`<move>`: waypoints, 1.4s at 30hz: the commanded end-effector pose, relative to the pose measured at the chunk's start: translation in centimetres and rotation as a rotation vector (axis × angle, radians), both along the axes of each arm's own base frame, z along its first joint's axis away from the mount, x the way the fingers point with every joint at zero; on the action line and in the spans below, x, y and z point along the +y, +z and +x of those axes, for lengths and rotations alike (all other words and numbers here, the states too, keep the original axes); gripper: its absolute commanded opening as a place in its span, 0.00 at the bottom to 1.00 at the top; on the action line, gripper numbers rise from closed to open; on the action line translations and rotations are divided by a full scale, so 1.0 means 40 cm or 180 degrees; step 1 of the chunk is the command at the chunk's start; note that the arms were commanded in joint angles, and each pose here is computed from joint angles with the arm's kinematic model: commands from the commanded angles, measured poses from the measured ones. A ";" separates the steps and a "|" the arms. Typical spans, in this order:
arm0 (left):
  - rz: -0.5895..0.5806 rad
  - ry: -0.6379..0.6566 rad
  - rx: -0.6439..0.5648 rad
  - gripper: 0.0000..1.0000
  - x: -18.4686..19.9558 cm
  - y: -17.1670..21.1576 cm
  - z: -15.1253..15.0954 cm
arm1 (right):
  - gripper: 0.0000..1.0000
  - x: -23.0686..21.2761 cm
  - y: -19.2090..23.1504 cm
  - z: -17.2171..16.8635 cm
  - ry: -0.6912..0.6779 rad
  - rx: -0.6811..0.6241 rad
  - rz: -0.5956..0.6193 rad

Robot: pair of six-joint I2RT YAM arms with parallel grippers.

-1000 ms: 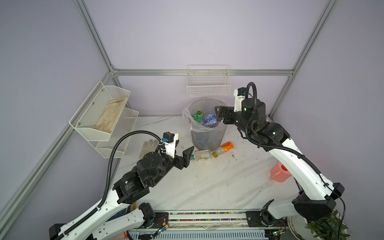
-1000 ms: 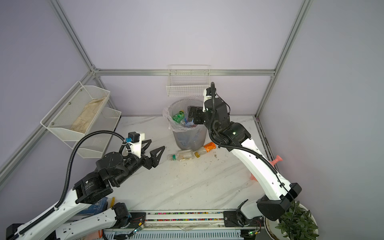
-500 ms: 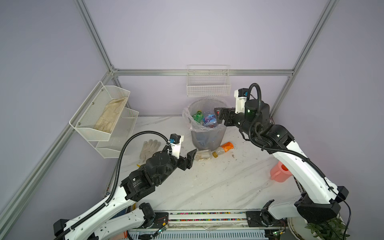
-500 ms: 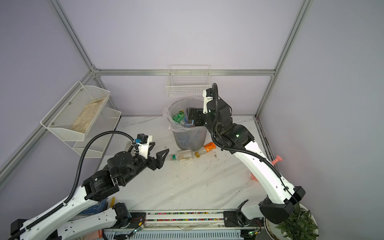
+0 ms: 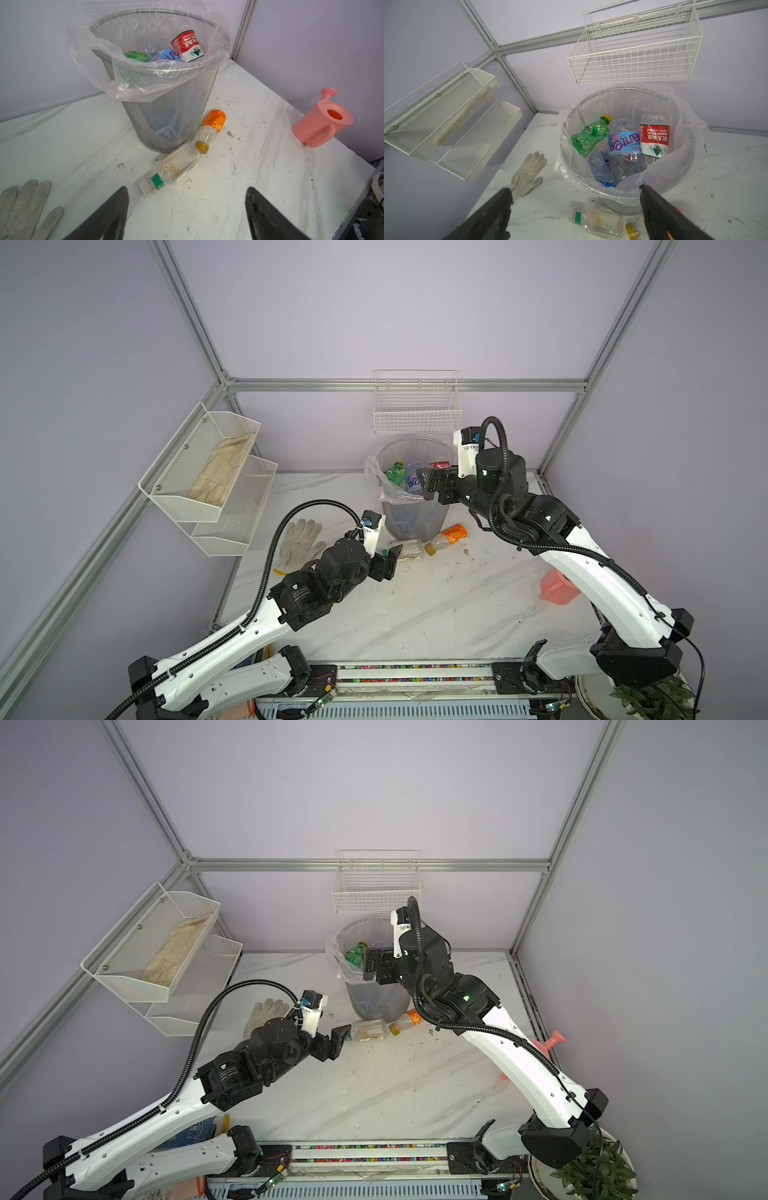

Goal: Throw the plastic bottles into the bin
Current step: 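Hold the right gripper above the bin while the left lowers toward the clear bottle, then lower the open left gripper over the clear green-cap bottle beside the bin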

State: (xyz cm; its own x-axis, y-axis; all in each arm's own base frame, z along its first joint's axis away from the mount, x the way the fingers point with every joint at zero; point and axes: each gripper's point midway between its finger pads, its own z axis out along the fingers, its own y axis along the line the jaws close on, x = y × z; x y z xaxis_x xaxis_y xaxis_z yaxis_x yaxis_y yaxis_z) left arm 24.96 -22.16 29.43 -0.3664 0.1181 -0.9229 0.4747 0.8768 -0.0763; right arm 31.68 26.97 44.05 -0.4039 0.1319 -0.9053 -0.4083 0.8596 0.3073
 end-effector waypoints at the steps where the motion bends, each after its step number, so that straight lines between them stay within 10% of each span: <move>1: 0.0071 0.0076 0.0077 0.87 0.005 -0.051 0.017 | 0.97 -0.024 0.017 -0.036 -0.0007 -0.0074 -0.0059; 42: -0.0068 0.0194 0.1080 0.90 -0.001 -0.413 0.219 | 0.97 -0.092 -0.156 -0.166 0.0267 0.0110 -0.0295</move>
